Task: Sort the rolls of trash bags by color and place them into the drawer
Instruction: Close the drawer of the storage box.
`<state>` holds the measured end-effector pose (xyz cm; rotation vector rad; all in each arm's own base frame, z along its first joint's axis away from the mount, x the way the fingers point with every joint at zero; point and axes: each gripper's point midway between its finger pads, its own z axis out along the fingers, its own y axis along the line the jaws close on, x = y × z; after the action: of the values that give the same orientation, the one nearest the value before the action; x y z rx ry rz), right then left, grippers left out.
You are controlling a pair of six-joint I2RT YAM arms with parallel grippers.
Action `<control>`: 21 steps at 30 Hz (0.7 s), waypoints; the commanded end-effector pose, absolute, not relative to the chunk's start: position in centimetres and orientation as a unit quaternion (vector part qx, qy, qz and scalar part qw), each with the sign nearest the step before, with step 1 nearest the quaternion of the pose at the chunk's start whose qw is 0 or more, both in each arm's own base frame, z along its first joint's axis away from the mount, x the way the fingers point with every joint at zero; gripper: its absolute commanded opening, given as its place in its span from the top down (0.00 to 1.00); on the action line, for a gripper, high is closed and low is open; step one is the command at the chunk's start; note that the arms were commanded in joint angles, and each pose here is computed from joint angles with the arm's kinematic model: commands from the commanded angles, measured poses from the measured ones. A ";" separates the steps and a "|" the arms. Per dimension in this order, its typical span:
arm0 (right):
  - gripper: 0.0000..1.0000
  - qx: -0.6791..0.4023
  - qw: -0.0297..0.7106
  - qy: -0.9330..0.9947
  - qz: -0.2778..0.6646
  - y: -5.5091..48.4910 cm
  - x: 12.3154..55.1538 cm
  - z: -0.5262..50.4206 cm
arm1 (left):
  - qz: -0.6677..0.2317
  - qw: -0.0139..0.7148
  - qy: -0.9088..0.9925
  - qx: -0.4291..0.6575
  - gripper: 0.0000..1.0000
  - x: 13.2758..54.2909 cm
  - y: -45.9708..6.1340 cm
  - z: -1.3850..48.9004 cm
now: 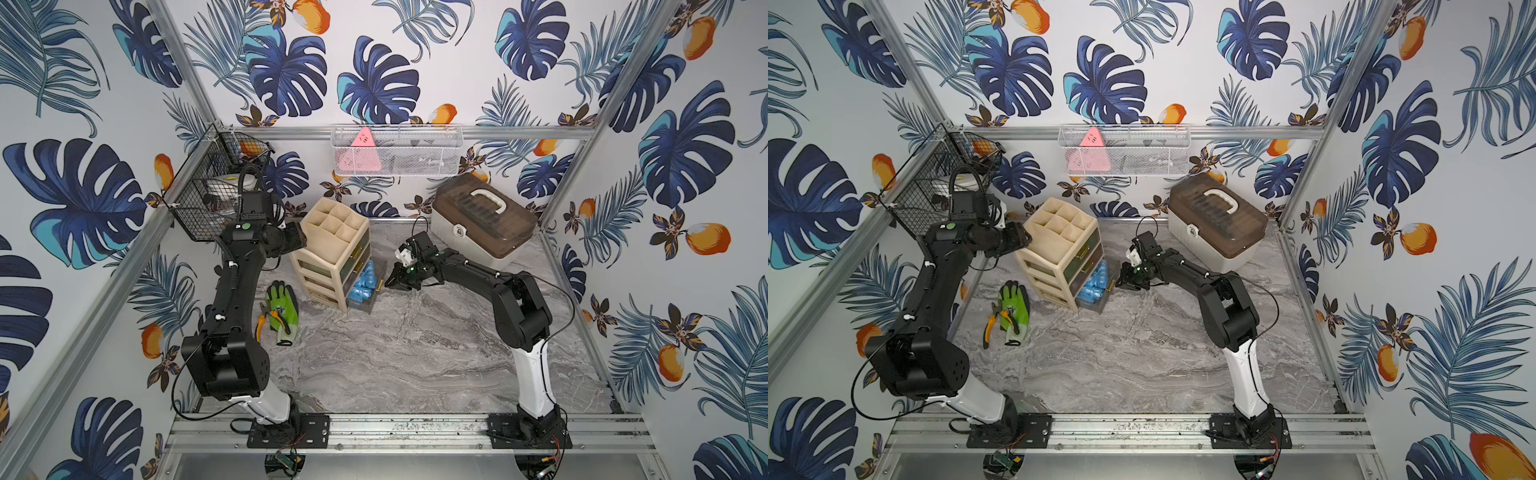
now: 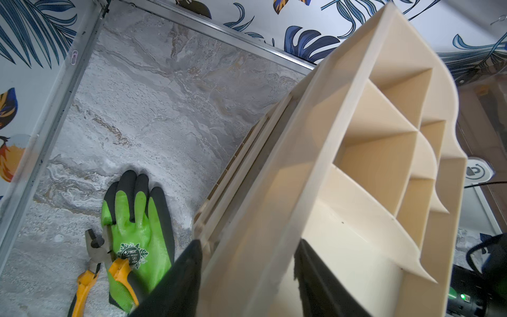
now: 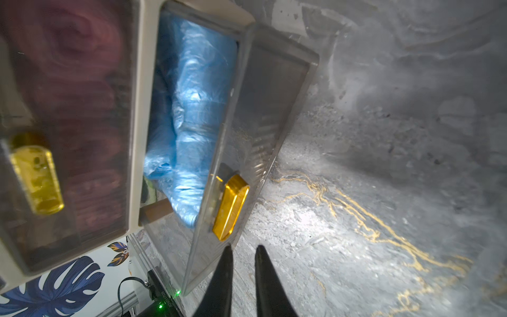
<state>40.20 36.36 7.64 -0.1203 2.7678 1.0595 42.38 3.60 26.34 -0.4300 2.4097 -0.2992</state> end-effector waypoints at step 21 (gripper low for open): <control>0.82 -0.063 0.071 0.921 0.377 42.0 40.6 7.4 | -0.122 0.252 0.950 -0.140 0.44 40.5 2.1 22.8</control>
<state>40.91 39.79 6.24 -0.1448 2.8184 1.0210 42.42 3.84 25.09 -0.4274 2.4493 -0.2719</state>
